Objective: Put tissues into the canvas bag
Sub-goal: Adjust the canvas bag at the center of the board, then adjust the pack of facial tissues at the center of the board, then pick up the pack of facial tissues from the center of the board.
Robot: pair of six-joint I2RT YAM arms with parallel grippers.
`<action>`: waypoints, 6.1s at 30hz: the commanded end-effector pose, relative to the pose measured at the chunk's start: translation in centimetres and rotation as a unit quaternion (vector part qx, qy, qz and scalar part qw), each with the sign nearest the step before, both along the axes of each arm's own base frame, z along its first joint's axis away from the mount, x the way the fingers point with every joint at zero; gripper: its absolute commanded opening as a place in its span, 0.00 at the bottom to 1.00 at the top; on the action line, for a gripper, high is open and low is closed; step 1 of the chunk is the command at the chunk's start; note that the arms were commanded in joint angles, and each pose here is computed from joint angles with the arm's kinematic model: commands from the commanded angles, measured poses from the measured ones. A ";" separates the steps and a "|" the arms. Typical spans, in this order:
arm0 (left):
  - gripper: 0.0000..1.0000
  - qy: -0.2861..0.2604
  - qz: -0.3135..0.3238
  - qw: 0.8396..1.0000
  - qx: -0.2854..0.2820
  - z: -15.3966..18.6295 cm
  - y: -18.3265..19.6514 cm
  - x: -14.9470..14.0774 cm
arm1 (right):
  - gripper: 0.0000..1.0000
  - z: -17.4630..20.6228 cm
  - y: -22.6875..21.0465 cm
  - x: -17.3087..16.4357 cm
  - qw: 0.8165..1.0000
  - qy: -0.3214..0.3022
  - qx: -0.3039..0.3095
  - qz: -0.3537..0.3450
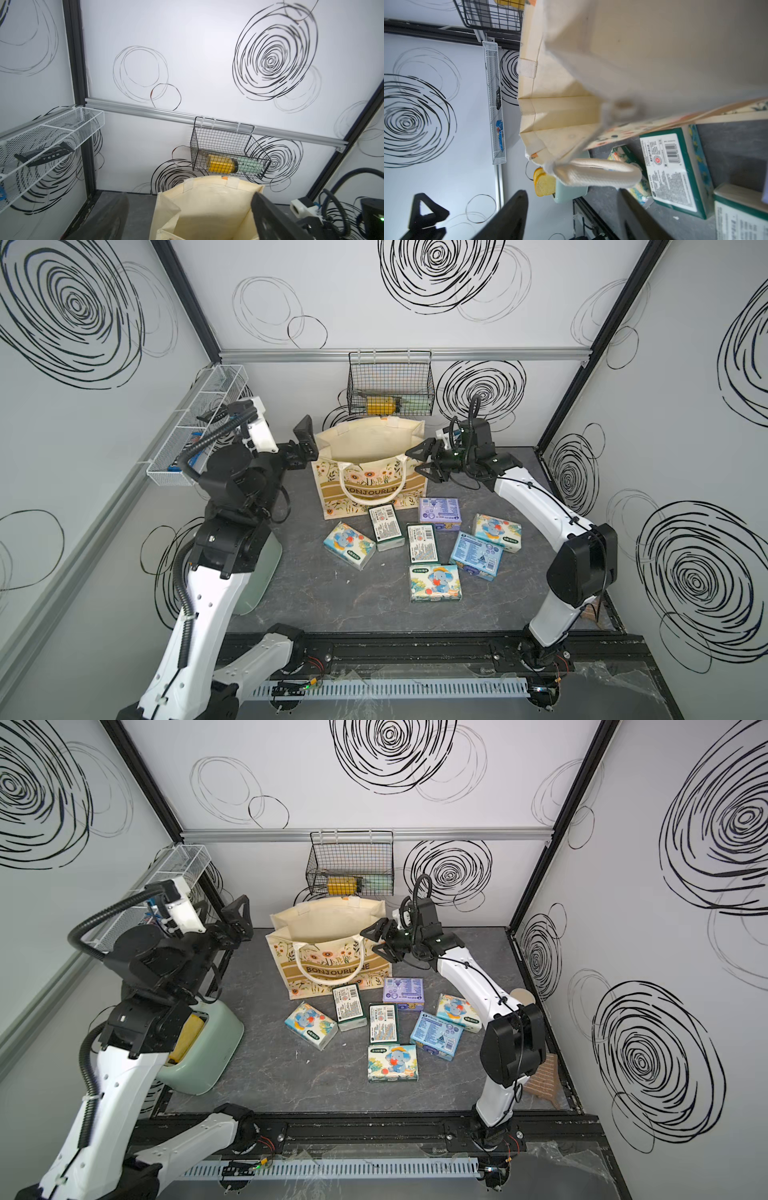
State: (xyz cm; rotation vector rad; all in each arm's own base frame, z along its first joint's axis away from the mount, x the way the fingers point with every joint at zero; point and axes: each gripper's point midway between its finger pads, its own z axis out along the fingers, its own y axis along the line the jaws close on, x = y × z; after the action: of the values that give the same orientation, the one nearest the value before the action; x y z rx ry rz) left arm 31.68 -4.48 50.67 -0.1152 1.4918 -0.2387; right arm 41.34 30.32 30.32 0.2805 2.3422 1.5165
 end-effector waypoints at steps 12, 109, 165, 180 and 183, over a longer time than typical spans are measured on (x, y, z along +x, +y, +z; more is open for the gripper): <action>0.96 0.147 -0.265 0.951 -0.056 -16.0 -11.9 -7.7 | 0.80 -0.9 -11.3 -9.4 0.985 -0.098 -0.137 -0.029; 0.55 0.430 -0.374 0.817 -0.086 -46.0 -25.5 -13.4 | 0.79 -13.5 -8.1 -25.7 0.984 -0.024 0.094 0.147; 0.96 0.272 -0.362 0.879 -0.149 -25.7 -13.8 -16.5 | 0.88 -19.1 -5.0 -21.8 0.837 -0.099 -0.532 0.074; 0.96 0.202 -0.411 0.888 -0.047 -22.5 -13.6 -17.5 | 0.37 -10.1 -4.5 -19.8 0.880 -0.164 -0.445 0.032; 0.96 0.192 -0.399 0.895 -0.060 -22.3 -13.0 -16.8 | 0.38 -3.1 -3.1 -18.0 0.899 -0.252 -0.358 0.020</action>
State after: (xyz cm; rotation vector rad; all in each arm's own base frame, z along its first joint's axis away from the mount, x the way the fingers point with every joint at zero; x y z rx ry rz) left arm 14.65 -17.51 27.47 0.3726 1.9213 -1.0102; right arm 21.60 26.47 19.83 -0.2983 2.4840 0.3706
